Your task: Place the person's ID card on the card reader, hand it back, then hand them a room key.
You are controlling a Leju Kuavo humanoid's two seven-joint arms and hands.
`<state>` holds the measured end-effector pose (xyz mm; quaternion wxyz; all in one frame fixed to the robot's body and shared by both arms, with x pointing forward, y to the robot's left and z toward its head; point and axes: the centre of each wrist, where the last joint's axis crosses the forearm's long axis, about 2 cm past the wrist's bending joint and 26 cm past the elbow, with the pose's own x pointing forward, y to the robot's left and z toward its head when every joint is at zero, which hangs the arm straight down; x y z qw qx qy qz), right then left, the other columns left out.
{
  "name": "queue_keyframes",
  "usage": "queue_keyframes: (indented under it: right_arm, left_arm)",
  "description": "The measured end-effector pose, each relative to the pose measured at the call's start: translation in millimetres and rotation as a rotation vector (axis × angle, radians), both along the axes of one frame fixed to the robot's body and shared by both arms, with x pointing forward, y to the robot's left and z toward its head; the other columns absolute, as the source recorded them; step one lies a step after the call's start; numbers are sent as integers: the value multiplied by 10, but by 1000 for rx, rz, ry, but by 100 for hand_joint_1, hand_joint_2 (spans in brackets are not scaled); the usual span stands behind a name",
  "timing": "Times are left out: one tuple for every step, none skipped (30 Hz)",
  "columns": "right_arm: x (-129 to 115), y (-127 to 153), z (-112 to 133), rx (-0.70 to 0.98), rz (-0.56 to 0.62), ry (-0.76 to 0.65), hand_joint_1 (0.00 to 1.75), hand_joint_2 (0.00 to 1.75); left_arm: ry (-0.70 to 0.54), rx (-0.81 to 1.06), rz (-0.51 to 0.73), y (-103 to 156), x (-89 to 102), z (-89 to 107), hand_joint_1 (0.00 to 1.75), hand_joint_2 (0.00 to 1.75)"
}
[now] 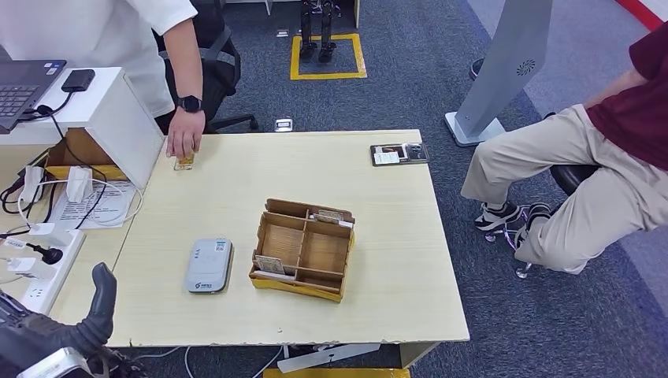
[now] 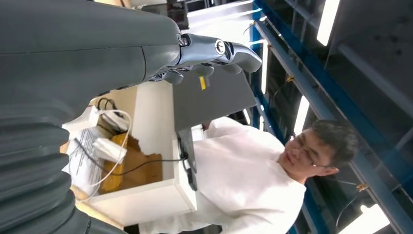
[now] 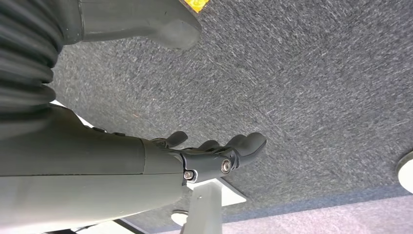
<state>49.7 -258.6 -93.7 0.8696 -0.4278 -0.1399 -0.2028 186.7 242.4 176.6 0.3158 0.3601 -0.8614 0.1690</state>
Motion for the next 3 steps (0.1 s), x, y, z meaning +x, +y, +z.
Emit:
queue_keyframes:
  right_arm:
    - [-1, -2, 1, 0, -5, -1, 0, 175]
    - [-2, -4, 1, -1, -10, -1, 0, 175]
    - [-2, -5, 2, -2, -12, -1, 0, 175]
  left_arm:
    - [3, -8, -9, -22, -5, -2, 0, 175]
    - [6, -13, -19, -45, -6, -1, 0, 175]
    - [7, -15, -23, -56, -6, -1, 0, 175]
